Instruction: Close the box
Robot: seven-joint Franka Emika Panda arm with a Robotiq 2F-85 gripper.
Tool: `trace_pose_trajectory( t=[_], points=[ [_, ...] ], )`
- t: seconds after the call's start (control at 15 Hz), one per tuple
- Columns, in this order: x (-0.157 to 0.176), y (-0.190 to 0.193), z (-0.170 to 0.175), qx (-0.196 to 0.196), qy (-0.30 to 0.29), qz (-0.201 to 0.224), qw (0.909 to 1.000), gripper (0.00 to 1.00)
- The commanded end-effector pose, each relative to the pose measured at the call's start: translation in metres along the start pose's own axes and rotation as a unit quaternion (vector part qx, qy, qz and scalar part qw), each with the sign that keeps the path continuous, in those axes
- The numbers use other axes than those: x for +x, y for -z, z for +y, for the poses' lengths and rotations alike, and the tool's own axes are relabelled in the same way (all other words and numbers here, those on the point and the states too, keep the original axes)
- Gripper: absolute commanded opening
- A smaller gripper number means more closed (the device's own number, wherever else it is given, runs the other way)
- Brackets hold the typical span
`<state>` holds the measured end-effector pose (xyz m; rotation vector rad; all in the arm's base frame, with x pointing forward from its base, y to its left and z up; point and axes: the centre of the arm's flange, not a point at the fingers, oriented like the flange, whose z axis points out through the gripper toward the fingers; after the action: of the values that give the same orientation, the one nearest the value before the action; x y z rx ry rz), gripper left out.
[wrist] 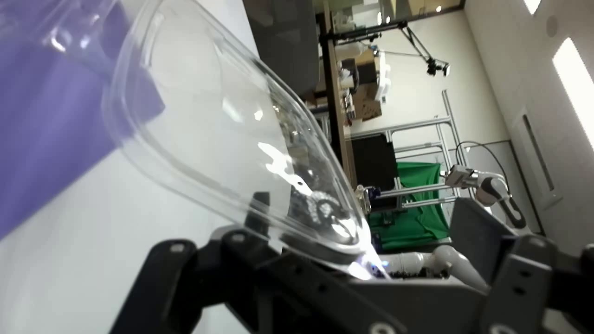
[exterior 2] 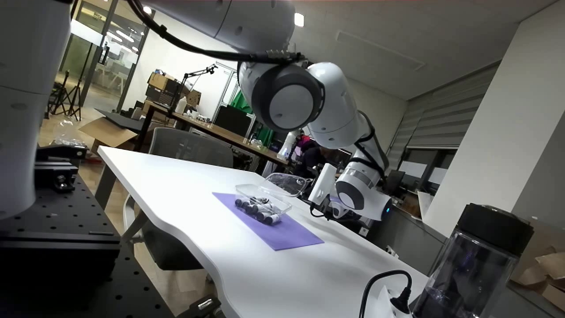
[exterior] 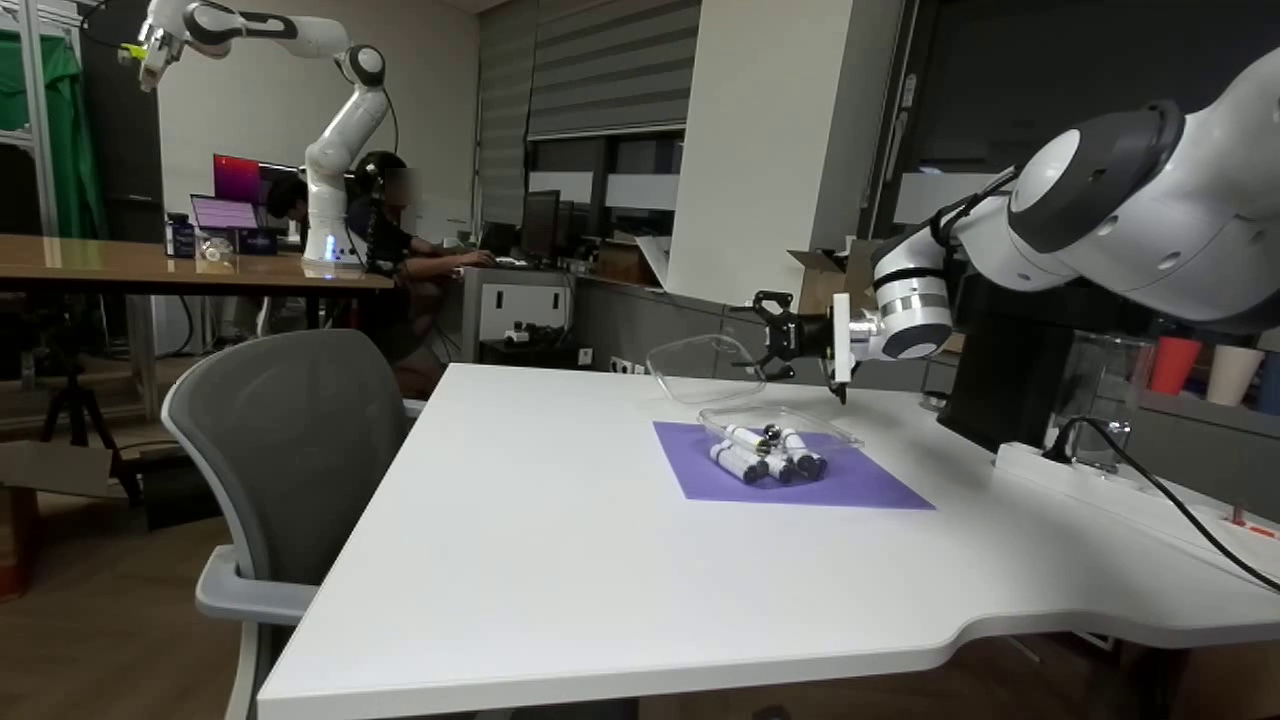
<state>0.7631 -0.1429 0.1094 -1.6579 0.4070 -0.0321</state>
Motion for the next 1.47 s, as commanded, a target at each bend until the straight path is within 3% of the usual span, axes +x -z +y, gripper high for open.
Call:
trace_pose_trajectory(
  t=[0.0, 0.2, 0.47, 1.0, 1.27, 1.4],
  points=[
    [0.041, -0.009, 0.01, 0.024, -0.036, -0.09, 0.995, 1.0],
    [0.027, -0.012, 0.008, 0.034, -0.009, -0.148, 0.9884, 1.0],
    [0.016, -0.004, -0.011, 0.034, 0.03, -0.187, 0.9812, 1.0],
    [0.015, 0.026, -0.049, -0.024, 0.133, -0.17, 0.9761, 1.0],
    [0.015, 0.041, -0.063, -0.037, 0.14, -0.172, 0.9742, 1.0],
    [0.015, 0.041, -0.064, -0.076, 0.141, -0.158, 0.9743, 1.0]
  ],
)
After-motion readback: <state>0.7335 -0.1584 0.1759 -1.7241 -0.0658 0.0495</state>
